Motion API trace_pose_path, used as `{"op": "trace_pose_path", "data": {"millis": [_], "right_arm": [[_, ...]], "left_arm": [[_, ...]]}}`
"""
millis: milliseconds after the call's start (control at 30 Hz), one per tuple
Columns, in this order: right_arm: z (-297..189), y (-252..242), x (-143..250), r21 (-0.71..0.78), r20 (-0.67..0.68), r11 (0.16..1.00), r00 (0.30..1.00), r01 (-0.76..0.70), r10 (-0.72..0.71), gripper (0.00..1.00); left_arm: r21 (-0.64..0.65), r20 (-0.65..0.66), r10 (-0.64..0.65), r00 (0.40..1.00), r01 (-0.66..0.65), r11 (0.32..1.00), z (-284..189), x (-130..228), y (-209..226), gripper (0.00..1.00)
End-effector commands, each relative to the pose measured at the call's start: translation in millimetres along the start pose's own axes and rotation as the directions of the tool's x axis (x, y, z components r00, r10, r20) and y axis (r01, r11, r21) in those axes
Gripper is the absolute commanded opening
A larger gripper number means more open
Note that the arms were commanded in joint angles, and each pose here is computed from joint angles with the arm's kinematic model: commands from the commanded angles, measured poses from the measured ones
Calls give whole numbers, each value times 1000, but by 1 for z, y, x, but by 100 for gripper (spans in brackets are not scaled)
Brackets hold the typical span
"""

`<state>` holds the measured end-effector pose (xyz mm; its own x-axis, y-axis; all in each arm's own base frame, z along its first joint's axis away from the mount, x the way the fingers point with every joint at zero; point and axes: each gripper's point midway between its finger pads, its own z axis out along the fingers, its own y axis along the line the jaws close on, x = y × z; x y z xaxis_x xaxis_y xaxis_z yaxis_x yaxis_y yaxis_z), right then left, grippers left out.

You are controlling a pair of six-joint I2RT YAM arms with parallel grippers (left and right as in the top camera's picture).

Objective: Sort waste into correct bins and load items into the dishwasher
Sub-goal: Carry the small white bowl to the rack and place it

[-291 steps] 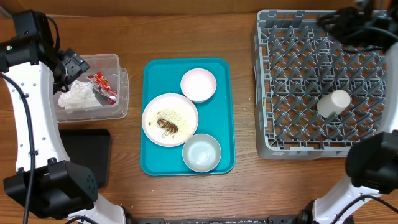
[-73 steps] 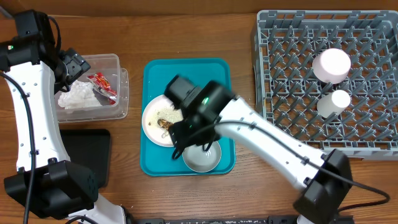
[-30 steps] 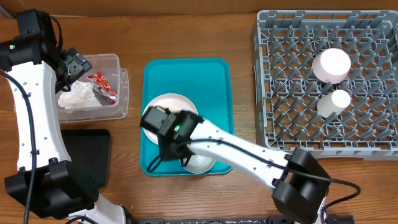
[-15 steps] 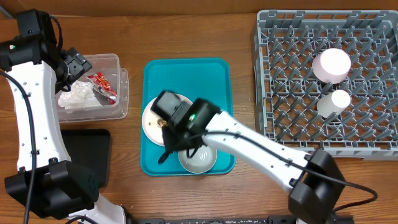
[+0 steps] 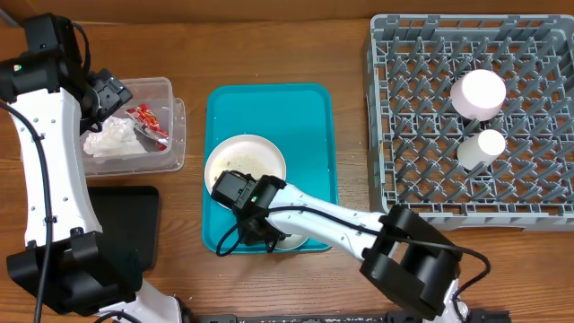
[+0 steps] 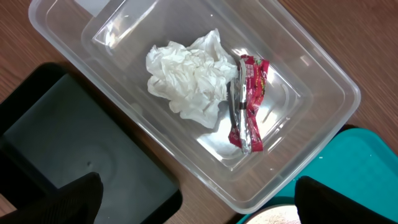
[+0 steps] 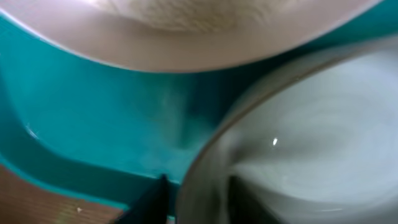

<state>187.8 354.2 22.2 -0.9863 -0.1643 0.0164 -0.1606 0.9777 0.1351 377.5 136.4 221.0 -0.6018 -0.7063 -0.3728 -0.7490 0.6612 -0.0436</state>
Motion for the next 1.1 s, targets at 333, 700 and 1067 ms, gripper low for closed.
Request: {"op": "trace_pose_path", "data": {"millis": [333, 700, 1067], "right_arm": [[-129, 11, -46, -87, 103, 996, 995, 27, -18, 4], [-334, -205, -112, -161, 405, 971, 886, -175, 227, 4], [-377, -415, -117, -540, 533, 829, 704, -144, 469, 4]], "left_arm": [[10, 38, -14, 999, 13, 1000, -14, -3, 1, 100], [10, 38, -13, 999, 13, 1000, -14, -3, 0, 100], [10, 38, -13, 999, 12, 1000, -14, -3, 0, 100]]}}
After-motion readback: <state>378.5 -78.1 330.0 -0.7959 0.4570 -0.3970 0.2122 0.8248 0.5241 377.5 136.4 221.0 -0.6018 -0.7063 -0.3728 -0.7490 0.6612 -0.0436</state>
